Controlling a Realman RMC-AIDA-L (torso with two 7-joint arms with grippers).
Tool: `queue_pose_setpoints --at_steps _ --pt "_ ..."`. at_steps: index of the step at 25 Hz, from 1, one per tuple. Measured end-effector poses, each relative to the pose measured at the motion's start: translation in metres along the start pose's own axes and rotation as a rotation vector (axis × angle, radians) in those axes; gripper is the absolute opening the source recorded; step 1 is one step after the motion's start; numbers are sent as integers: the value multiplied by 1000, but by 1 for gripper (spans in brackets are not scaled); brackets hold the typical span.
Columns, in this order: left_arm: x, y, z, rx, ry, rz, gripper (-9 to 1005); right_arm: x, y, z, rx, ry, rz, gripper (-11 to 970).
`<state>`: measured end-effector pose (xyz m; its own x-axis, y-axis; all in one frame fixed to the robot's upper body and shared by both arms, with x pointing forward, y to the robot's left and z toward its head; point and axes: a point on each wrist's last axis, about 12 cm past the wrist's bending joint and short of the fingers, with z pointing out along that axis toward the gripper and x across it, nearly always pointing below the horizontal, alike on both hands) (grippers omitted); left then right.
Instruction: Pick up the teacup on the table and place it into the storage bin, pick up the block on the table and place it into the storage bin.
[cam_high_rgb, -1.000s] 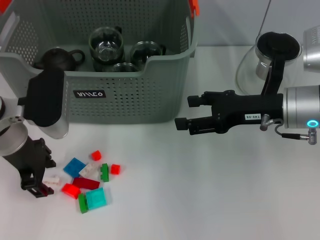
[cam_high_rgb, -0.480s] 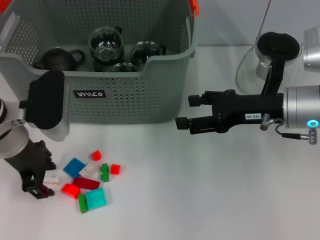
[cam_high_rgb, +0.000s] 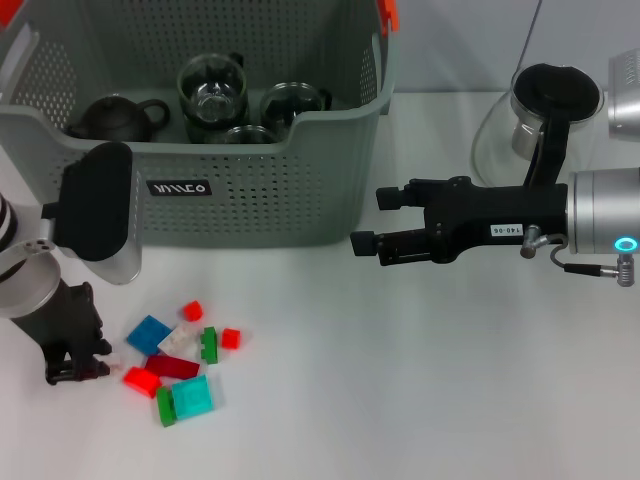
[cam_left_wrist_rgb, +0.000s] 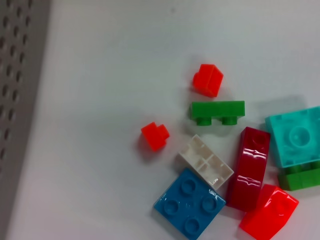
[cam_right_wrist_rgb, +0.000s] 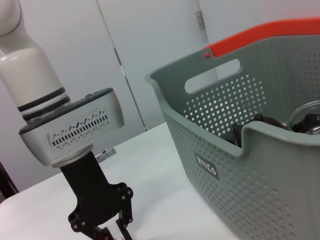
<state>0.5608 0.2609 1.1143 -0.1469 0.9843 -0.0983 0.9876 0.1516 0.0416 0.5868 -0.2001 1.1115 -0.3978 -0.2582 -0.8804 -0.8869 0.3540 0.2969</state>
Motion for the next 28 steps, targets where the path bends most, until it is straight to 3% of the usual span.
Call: queue_pose_setpoints --at_steps 7,12,18,23,25,28 --pt "-2 2 0 -19 0 9 178 -1 -1 -1 5 -5 0 915" --pt "-2 1 -14 -38 -18 -2 153 -1 -1 -2 7 -5 0 915" --pt "-1 -8 -53 -7 -129 -82 184 0 -2 -3 11 -7 0 914" --pt "-14 -10 -98 15 -442 -128 211 0 -2 -4 13 -7 -6 914" --pt "-20 -2 -115 -7 -549 -180 221 0 -2 -4 12 -7 -8 914" --pt "-26 22 -148 -93 -705 -274 237 0 -1 -3 9 -6 -10 914"
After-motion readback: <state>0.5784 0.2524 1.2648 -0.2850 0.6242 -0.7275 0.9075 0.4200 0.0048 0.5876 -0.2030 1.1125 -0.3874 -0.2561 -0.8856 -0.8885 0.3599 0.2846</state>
